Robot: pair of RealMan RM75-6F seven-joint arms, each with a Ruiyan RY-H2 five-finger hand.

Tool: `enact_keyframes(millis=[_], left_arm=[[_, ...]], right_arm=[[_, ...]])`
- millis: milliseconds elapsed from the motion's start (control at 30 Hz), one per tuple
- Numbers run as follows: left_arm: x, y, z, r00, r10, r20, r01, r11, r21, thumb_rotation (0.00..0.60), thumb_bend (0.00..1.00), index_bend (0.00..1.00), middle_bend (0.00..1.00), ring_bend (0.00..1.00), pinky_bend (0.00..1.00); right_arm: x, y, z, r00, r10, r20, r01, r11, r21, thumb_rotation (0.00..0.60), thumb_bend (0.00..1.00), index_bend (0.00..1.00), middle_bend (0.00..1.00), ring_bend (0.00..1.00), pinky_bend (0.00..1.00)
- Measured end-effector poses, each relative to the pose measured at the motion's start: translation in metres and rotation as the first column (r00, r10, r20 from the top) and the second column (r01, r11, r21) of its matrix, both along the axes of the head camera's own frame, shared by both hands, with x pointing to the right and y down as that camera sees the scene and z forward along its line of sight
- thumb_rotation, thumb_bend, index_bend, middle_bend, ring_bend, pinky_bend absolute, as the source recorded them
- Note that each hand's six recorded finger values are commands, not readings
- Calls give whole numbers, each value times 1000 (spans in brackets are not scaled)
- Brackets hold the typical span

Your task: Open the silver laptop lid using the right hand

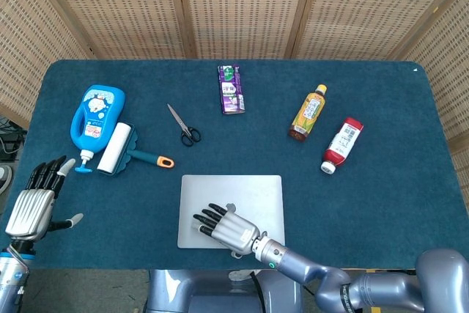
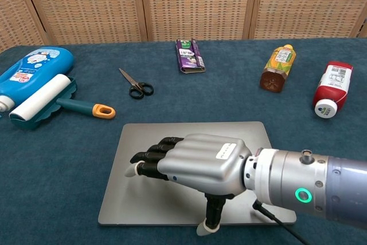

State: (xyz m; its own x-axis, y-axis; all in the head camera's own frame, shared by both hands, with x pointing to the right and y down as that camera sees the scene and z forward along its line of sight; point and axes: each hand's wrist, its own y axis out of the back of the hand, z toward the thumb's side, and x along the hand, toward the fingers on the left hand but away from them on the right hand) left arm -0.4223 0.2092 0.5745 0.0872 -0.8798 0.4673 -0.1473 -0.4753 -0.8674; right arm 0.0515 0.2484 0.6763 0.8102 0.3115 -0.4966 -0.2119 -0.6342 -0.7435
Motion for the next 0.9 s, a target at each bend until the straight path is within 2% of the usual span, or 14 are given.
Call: enact_keyframes(millis=[633, 900], left_arm=[[0, 0, 1, 1000, -7, 5, 7, 1000, 1, 600, 0, 0, 0, 0, 0], [1, 0, 1, 1000, -3, 2, 3, 1000, 2, 600, 0, 0, 0, 0, 0]], right_arm=[[-5, 9, 12, 1000, 7, -6, -7, 1000, 30, 600, 89, 91, 0, 0, 0], [-5, 7, 20, 999, 29, -17, -28, 999, 34, 600, 176, 104, 0, 0, 0]])
